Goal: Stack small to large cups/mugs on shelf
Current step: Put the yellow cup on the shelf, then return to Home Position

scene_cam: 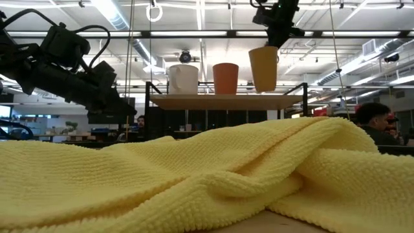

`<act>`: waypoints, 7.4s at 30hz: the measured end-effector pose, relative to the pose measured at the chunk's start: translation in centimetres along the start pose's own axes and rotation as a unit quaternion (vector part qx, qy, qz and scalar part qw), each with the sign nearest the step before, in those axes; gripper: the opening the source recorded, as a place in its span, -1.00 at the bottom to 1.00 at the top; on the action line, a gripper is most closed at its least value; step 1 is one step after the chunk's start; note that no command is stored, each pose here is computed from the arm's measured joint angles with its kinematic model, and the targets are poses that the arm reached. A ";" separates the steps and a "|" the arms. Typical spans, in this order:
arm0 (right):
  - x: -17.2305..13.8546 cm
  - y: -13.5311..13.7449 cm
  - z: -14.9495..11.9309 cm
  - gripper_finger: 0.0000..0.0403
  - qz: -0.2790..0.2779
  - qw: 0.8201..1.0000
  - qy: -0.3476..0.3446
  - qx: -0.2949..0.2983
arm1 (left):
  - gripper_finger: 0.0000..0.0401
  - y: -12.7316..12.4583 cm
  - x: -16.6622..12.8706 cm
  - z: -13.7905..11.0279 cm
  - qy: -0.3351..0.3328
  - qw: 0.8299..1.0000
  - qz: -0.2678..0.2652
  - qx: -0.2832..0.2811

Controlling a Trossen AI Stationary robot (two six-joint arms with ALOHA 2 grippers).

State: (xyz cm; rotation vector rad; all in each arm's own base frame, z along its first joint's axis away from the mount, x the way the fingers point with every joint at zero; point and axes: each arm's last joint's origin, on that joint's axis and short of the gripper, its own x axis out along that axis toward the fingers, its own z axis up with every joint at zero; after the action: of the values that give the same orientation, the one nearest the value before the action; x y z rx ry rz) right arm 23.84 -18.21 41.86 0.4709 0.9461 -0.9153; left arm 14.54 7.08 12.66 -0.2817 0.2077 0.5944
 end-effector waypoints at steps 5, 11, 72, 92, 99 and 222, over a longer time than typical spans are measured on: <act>0.1 -0.4 0.1 -0.98 0.006 1.000 0.002 0.002 | -0.95 0.0 0.0 -0.1 0.004 1.000 0.001 0.000; 0.1 -0.4 0.1 -0.98 0.012 1.000 0.003 0.007 | -0.89 0.0 0.0 -0.1 0.007 1.000 -0.004 0.000; -1.5 -2.4 -1.7 -0.73 0.058 0.997 -0.046 0.022 | -0.91 0.0 0.0 -0.3 0.017 1.000 -0.002 -0.002; -11.3 0.5 -7.8 -0.73 0.145 0.972 -0.164 -0.088 | -0.92 0.0 0.0 -0.3 0.017 1.000 -0.002 -0.016; -13.6 1.7 -10.9 -0.73 0.202 0.952 -0.153 -0.172 | -0.93 0.0 0.0 -0.3 0.017 0.999 -0.001 -0.038; -1.6 4.2 -30.8 -0.73 0.615 0.638 -0.411 -0.214 | -0.88 -4.5 -10.6 3.8 -0.110 0.933 -0.333 0.083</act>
State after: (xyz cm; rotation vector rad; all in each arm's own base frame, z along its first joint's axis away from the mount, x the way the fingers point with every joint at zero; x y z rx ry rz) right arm 12.01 6.35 26.89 0.1398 -0.1614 0.4173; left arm 8.99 -0.74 20.05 -0.1055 -0.0618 -0.0705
